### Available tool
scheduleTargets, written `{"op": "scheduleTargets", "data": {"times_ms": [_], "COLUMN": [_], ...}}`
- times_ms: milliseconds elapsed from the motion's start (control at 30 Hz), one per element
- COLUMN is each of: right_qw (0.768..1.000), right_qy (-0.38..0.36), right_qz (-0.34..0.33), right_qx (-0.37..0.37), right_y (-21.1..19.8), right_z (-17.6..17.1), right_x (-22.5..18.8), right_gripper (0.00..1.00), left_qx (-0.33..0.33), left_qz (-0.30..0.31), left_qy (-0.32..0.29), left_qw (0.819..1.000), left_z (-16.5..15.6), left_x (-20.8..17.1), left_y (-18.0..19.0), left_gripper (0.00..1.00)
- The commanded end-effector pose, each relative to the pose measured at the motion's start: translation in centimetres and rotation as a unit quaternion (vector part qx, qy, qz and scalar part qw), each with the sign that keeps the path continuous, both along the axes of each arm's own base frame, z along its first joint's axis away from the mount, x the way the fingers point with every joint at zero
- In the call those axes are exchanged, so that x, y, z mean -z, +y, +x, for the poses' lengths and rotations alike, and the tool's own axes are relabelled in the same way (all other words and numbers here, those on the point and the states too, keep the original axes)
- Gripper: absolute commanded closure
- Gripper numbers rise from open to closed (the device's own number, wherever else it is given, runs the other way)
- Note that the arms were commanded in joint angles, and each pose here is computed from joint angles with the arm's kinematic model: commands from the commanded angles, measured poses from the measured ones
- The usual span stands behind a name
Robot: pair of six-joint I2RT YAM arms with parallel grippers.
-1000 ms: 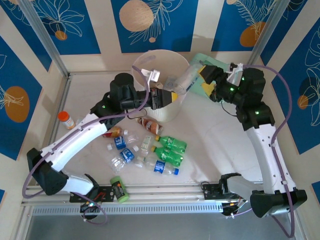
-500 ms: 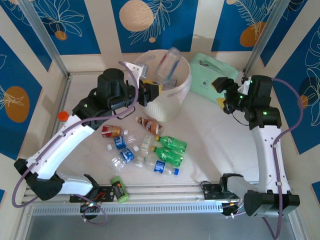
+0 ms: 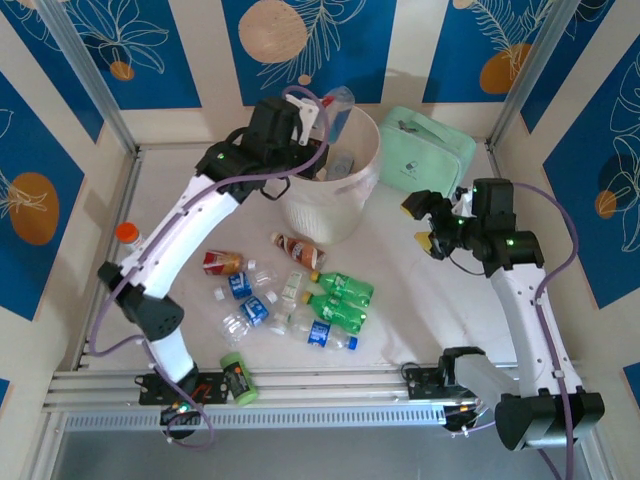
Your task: Put the plastic bottles in the bin
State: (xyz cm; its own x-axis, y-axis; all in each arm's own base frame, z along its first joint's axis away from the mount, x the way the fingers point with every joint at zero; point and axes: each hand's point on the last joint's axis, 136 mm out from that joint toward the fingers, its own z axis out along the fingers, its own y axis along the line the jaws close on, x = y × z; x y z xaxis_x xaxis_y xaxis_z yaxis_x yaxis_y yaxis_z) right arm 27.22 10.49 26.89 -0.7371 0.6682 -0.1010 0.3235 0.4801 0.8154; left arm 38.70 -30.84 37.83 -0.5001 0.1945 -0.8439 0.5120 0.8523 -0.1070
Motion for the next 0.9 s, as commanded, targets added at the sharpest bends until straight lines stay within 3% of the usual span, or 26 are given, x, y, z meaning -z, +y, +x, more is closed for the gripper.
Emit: {"op": "scheduleTargets", "data": {"times_ms": [0, 233, 567, 867], "right_qw": [1.000, 1.000, 1.000, 1.000], "right_qy": [0.007, 0.014, 0.013, 0.009], "right_qz": [-0.004, -0.004, -0.008, -0.016], "right_qx": [-0.011, -0.012, -0.014, -0.019], "right_y": [0.4, 0.5, 0.4, 0.6], "right_z": [-0.7, -0.6, -0.4, -0.4], "right_x": [0.7, 1.5, 1.5, 1.0], "right_gripper": [0.14, 0.14, 0.14, 0.14], "left_qx": [-0.013, -0.006, -0.019, -0.067], "left_qz": [0.055, 0.082, 0.073, 0.016], "left_qy": [0.006, 0.049, 0.050, -0.003], "left_qw": [0.998, 0.995, 0.996, 0.998], "left_z": [0.7, 1.5, 1.6, -0.9], "left_x": [0.7, 3.6, 3.5, -2.3], "left_y": [1.2, 0.2, 0.4, 4.0], "left_gripper": [0.85, 0.83, 0.48, 0.23]}}
